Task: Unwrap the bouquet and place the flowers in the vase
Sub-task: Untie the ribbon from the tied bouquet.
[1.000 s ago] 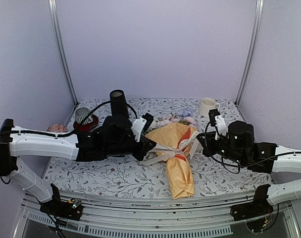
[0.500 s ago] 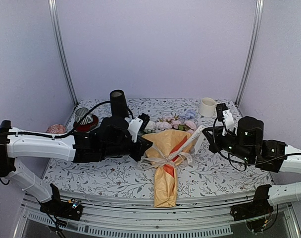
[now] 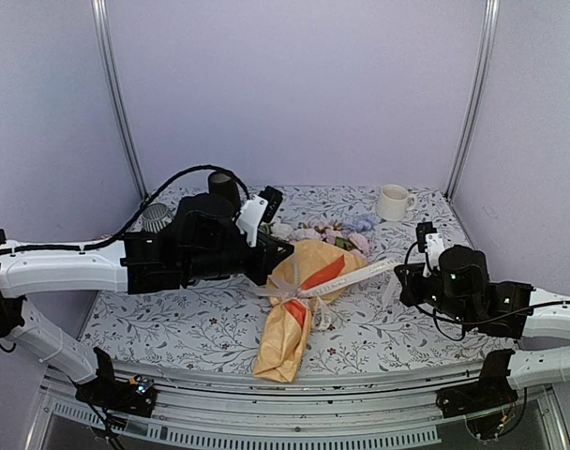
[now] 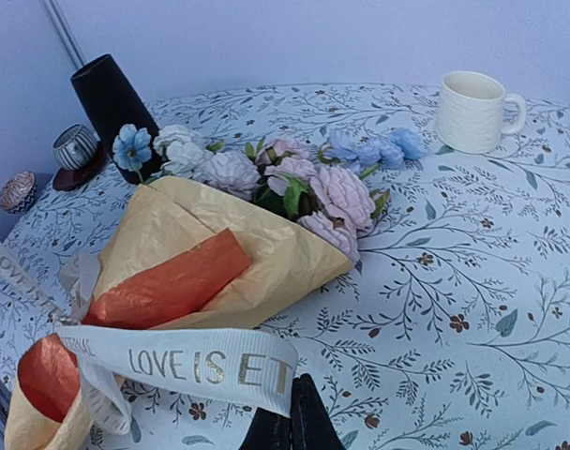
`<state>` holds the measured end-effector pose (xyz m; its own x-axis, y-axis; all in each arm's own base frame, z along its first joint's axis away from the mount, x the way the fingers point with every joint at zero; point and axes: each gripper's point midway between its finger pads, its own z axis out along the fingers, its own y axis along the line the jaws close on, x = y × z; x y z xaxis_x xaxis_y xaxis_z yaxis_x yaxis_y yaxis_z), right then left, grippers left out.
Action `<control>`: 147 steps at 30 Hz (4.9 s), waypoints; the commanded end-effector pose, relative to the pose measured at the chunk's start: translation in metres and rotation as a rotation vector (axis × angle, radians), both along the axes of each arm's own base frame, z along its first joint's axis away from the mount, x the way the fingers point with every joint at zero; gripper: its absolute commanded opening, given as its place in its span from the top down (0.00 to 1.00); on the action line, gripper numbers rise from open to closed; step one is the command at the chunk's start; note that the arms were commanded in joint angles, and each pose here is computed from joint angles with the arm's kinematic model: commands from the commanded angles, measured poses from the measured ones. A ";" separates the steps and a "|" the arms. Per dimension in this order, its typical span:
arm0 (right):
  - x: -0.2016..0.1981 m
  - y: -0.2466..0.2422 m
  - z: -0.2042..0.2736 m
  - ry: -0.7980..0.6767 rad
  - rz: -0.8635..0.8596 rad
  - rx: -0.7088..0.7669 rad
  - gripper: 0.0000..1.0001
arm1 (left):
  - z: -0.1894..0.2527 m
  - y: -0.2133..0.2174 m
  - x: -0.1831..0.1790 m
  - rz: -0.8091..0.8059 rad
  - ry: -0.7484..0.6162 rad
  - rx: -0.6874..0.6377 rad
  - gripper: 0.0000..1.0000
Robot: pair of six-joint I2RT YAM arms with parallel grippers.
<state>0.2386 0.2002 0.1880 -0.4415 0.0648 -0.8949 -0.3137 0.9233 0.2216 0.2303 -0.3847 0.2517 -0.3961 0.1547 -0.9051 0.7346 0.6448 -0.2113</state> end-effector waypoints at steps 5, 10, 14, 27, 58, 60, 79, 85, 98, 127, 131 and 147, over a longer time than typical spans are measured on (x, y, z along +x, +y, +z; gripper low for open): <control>0.011 -0.030 0.001 0.004 -0.111 0.078 0.97 | 0.036 -0.004 -0.006 -0.031 -0.038 -0.066 1.00; 0.014 -0.032 -0.009 0.033 -0.120 0.055 0.97 | 0.040 -0.008 -0.005 -0.036 -0.046 -0.070 1.00; 0.019 -0.039 -0.004 0.039 -0.139 0.040 0.97 | 0.046 0.000 0.000 0.012 -0.057 -0.074 1.00; 0.024 -0.035 0.080 -0.104 -0.051 0.009 0.97 | 0.050 0.048 0.008 0.188 -0.064 -0.104 1.00; 0.033 -0.064 0.062 -0.066 -0.189 -0.068 0.98 | 0.045 0.124 0.020 0.383 -0.048 -0.097 1.00; 0.035 -0.071 0.068 -0.074 -0.212 -0.061 0.97 | 0.046 0.131 0.021 0.402 -0.053 -0.091 1.00; 0.045 -0.115 0.055 -0.024 -0.354 0.005 0.98 | 0.031 0.183 0.030 0.566 -0.017 -0.113 1.00; 0.046 -0.118 0.033 0.024 -0.370 0.044 0.98 | 0.006 0.186 0.028 0.579 0.051 -0.159 1.00; 0.049 -0.164 0.042 0.007 -0.562 0.038 0.98 | 0.014 0.226 0.026 0.731 0.020 -0.179 1.00; 0.010 -0.231 0.074 -0.180 -0.858 0.149 0.97 | 0.031 0.298 0.006 0.944 -0.067 -0.282 1.00; 0.006 -0.234 0.080 -0.200 -0.871 0.158 0.97 | 0.034 0.307 0.002 0.966 -0.078 -0.313 1.00; 0.008 -0.230 0.081 -0.201 -0.853 0.189 0.97 | 0.031 0.326 -0.007 1.015 -0.097 -0.328 1.00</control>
<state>0.2447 -0.0283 0.2668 -0.0168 0.4490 -0.8934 0.4009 0.8216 0.4054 0.2257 -0.0716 0.2866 -0.1469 -0.4623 -0.8744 -0.0420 0.8862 -0.4615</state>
